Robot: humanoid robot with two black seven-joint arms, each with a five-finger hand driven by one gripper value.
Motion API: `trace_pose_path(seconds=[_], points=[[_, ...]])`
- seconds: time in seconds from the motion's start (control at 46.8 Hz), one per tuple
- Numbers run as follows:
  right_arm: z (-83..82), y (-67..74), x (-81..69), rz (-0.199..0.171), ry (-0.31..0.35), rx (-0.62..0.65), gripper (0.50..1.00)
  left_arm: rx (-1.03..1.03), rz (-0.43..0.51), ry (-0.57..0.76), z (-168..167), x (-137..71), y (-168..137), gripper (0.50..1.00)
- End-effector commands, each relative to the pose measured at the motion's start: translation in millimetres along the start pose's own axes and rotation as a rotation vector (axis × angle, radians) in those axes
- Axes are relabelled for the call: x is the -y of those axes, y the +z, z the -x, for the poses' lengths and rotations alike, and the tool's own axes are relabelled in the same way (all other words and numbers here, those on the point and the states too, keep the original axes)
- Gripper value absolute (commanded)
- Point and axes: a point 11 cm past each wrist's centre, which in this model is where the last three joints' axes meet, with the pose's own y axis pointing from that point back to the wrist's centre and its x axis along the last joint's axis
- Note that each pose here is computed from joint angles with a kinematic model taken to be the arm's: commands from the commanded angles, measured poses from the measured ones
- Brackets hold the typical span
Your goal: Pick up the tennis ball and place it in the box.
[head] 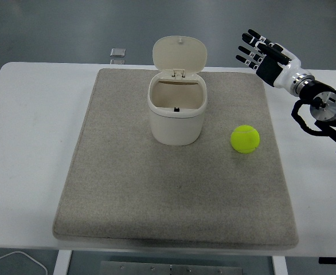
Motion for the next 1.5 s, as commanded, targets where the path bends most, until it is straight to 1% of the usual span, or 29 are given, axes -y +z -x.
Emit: trace_pose_path(seconds=[0.0, 0.321, 0.556, 0.833, 0.94, 1.004, 1.132, 1.303, 1.474], points=[[0.2, -0.3, 0.0, -0.001, -0.001, 0.003, 0.926, 0.000, -0.001, 0.002, 0, 0, -1, 0.992], [0.3, -1.0, 0.2, -0.002, 0.001, 0.002, 0.926, 0.000, -0.001, 0.000, 0, 0, -1, 0.992], [1.2, -1.4, 0.1, -0.003, -0.006, -0.004, 0.926, 0.002, 0.011, -0.004, 1, 1, 6, 0.992], [1.6, 4.2, -0.3, 0.014, -0.017, -0.027, 0.926, -0.001, 0.011, -0.003, 1, 1, 6, 0.992], [3.7, 4.7, 0.2, 0.018, -0.026, -0.074, 0.926, 0.000, 0.011, -0.003, 1, 1, 6, 0.992], [7.4, 0.2, 1.3, 0.009, -0.035, -0.119, 0.926, 0.000, 0.011, -0.003, 1, 1, 6, 0.992], [8.4, -0.8, 1.6, 0.008, -0.041, -0.168, 0.926, 0.000, 0.011, -0.003, 1, 1, 6, 0.992], [11.1, -6.5, 2.2, -0.027, -0.050, -0.191, 0.926, 0.000, 0.011, -0.003, 1, 1, 6, 0.992], [9.4, -2.8, 1.5, -0.015, -0.049, -0.208, 0.926, 0.000, 0.011, -0.003, 1, 1, 6, 0.992]])
